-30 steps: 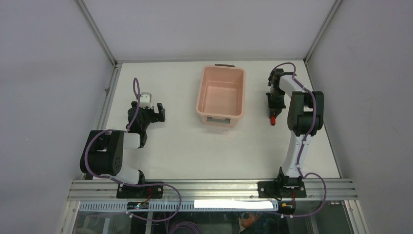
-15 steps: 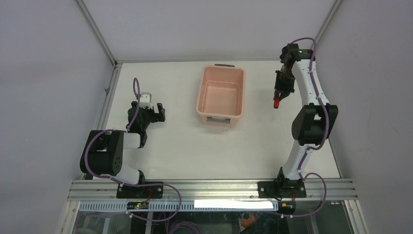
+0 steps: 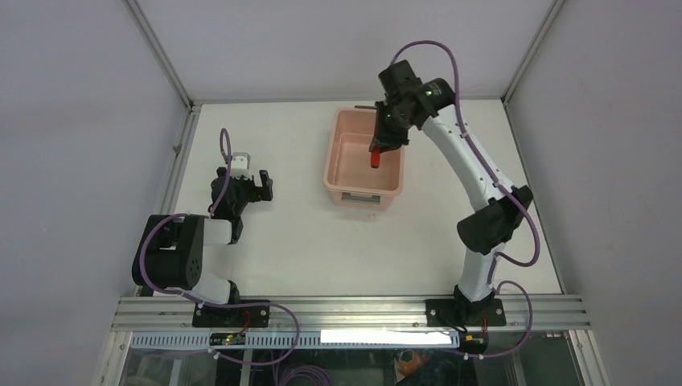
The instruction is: Put the screwdriver in the bin
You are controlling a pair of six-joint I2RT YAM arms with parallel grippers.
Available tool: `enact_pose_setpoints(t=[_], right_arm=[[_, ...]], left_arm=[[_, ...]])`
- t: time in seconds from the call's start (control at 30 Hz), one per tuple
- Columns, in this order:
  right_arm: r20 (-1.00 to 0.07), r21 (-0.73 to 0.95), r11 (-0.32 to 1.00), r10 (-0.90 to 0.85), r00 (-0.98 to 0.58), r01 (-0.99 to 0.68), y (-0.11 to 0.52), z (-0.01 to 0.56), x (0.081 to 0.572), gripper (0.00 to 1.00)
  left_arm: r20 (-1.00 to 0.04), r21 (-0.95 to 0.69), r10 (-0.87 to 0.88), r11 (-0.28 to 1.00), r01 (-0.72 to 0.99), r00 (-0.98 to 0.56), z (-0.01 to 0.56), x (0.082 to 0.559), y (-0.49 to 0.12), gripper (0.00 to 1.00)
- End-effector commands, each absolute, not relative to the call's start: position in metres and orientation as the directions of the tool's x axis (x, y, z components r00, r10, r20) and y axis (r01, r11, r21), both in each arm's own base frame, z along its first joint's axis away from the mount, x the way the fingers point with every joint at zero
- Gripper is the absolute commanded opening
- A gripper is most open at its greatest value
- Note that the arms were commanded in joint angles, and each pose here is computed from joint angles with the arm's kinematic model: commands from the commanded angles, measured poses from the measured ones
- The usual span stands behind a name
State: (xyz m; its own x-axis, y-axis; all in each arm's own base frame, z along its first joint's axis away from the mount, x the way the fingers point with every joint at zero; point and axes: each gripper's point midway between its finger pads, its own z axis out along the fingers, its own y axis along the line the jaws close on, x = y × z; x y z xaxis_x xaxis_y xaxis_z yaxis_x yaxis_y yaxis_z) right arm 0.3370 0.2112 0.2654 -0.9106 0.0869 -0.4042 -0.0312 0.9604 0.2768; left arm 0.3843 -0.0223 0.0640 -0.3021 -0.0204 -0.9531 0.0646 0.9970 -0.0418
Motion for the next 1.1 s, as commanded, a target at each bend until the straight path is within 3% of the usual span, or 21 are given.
enact_pose_setpoints(t=[0.0, 0.23, 0.67, 0.83, 1.07], right_arm=[[-0.473, 0.288, 0.957, 0.133, -0.871, -0.011, 0.251, 0.236, 0.375, 0.0], [-0.304, 0.191, 0.982, 0.057, -0.951, -0.002, 0.27, 0.126, 0.38, 0.0], [-0.304, 0.026, 0.998, 0.06, -0.951, 0.055, 0.252, 0.024, 0.389, 0.0], [-0.311, 0.008, 0.998, 0.061, -0.948, 0.061, 0.247, 0.028, 0.388, 0.35], [-0.403, 0.033, 0.999, 0.049, -0.914, 0.039, 0.243, 0.091, 0.394, 0.52]], left_arm=[[-0.968, -0.05, -0.034, 0.997, 0.057, -0.25, 0.079, 0.393, -0.019, 0.99], [-0.968, -0.05, -0.034, 0.997, 0.058, -0.251, 0.079, 0.393, -0.019, 0.99], [-0.967, -0.05, -0.034, 0.997, 0.058, -0.251, 0.079, 0.393, -0.019, 0.99], [-0.968, -0.05, -0.034, 0.997, 0.058, -0.249, 0.08, 0.393, -0.019, 0.99], [-0.968, -0.05, -0.034, 0.997, 0.058, -0.251, 0.079, 0.393, -0.019, 0.99]])
